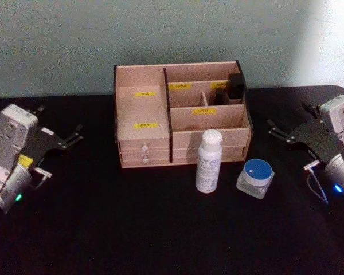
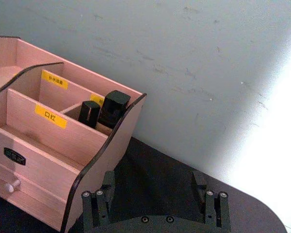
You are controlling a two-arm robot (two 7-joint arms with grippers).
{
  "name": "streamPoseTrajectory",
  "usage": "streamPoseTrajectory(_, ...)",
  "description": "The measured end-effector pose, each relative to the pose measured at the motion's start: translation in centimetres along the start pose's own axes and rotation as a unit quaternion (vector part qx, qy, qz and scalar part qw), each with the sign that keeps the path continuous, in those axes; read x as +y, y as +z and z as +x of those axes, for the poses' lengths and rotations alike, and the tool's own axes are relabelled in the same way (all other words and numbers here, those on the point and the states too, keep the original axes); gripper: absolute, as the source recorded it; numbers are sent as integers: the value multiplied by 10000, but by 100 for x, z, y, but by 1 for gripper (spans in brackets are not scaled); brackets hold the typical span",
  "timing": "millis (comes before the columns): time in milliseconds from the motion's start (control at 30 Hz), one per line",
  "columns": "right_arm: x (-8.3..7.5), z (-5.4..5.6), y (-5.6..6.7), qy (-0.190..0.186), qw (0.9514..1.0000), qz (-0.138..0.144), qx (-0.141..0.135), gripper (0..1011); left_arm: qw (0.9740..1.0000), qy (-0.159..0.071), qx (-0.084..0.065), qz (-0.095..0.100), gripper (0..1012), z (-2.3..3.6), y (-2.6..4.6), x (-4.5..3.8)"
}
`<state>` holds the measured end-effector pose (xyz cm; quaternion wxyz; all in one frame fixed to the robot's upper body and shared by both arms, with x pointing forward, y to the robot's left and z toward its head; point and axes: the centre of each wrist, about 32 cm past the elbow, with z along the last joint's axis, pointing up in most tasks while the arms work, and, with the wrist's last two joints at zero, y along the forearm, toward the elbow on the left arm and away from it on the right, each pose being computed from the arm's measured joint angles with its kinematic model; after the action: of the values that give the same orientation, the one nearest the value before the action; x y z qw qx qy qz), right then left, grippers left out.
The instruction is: Pick up the facial cleanser and watermelon frost from the table and place them into the tiered storage box.
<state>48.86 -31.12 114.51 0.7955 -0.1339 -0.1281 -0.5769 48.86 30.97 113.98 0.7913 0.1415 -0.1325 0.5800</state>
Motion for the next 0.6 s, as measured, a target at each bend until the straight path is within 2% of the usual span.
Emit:
streamPoseTrajectory(367,-169,16,123,135,9994,171,257,1000,10000,0,0,0,1001,0,0,0)
streamPoseTrajectory(600,-364,-12,196,518,9975,409,270,1002,10000,-1,0,0,1001,0,0,0)
